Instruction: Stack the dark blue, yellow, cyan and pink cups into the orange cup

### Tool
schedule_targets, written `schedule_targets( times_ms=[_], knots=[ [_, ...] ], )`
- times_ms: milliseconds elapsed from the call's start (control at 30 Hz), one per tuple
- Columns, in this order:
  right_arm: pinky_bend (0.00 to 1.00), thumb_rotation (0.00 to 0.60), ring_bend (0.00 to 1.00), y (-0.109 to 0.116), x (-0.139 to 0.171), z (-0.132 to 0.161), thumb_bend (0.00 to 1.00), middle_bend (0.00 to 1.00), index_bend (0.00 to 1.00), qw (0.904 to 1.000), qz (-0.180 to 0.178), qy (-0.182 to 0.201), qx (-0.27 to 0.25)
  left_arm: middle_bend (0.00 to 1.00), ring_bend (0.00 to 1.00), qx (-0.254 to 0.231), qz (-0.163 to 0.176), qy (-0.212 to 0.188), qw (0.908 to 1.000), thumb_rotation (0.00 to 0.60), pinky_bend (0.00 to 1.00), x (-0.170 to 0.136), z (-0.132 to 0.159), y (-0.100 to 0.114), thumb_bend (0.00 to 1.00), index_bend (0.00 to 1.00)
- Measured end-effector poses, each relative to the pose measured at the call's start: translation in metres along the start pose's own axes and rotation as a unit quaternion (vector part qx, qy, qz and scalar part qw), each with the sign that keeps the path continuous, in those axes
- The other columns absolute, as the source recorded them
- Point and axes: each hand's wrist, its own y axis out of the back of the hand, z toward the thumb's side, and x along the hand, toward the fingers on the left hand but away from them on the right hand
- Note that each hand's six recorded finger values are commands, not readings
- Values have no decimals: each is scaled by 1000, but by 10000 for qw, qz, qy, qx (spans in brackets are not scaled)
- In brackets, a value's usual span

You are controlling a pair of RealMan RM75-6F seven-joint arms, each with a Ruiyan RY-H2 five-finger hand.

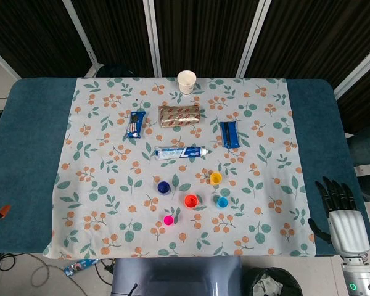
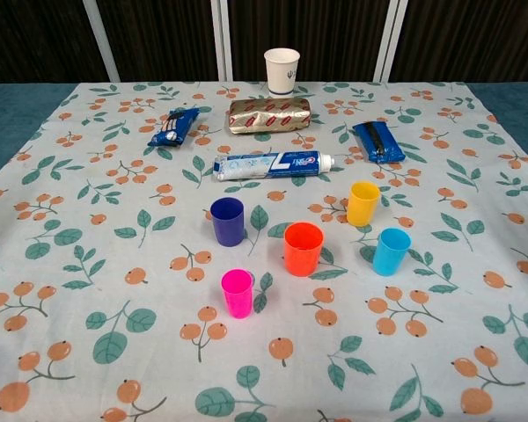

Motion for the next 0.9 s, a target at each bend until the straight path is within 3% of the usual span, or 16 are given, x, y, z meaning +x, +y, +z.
schedule_targets(
  times_ms=[667, 900],
  knots=[
    [36, 600, 0, -3, 1, 5, 336, 0, 0, 10000, 27, -10, 16, 0, 0, 30, -129, -126, 9998, 600, 0, 0, 2, -2, 87, 56],
    [36, 600, 0, -1, 1, -2, 335, 0, 0, 9998, 25, -196, 100, 0, 0, -42, -54, -547, 9985, 600, 0, 0, 14, 0, 87, 85]
  ],
)
